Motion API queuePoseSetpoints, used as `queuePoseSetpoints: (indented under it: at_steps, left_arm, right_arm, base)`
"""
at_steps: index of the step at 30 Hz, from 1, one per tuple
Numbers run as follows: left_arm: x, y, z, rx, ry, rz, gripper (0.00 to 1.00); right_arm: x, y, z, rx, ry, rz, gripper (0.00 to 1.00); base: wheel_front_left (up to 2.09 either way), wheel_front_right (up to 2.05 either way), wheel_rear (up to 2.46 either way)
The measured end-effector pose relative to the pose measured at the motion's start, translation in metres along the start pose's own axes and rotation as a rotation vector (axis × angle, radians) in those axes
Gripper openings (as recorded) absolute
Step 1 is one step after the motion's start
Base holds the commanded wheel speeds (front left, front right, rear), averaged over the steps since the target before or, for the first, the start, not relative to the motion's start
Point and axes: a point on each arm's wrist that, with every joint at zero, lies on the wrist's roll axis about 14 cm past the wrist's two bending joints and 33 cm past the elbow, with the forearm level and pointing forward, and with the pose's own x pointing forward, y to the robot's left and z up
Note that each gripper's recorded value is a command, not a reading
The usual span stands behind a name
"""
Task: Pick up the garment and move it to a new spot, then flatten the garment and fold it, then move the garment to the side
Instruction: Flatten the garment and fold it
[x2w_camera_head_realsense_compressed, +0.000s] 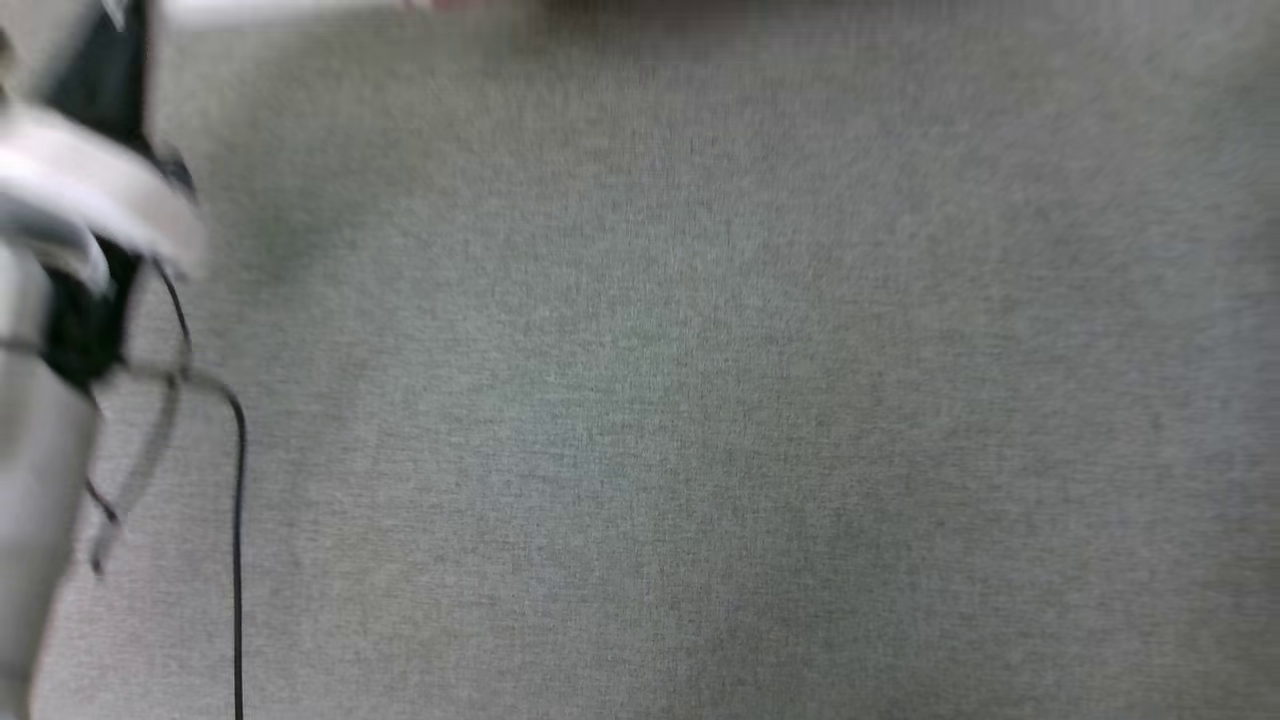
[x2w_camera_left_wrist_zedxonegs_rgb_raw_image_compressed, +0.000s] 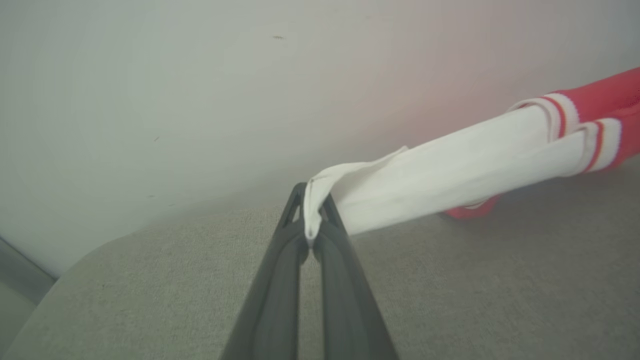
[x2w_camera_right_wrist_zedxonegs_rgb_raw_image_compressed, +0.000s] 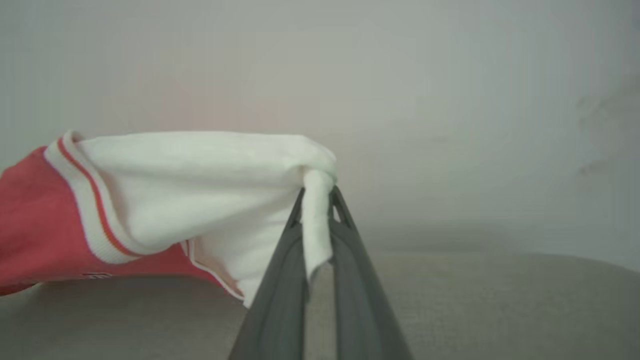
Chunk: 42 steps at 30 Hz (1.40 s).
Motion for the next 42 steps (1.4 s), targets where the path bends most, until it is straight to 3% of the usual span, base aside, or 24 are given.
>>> queuePoseSetpoints:
  at_steps: [9,19,27,42]
  left_arm:
    - [-0.098,-0.017,-0.049,-0.104,0.174,0.03,0.0]
    - [-0.171,-0.032,-0.081,-0.126,0.312,0.022,0.0]
    - [-0.212,-0.047,-0.09,-0.126,0.382,-0.008,0.0]
    - [-0.286,-0.074,-0.098,-0.162,0.507,-0.041,0.0]
  right_arm:
    - [-0.101,-0.009,-0.046,0.047,0.196,0.03,0.0]
    - [-0.19,-0.01,-0.082,0.012,0.394,0.085,0.0]
    - [-0.241,0.001,-0.092,-0.049,0.497,0.163,0.0]
    - [-0.327,-0.012,-0.115,-0.066,0.743,0.188,0.0]
  base:
    - [0.0,0.0,0.0]
    - [0.0,0.0,0.0]
    - [0.0,0.0,0.0]
    - [0.0,0.0,0.0]
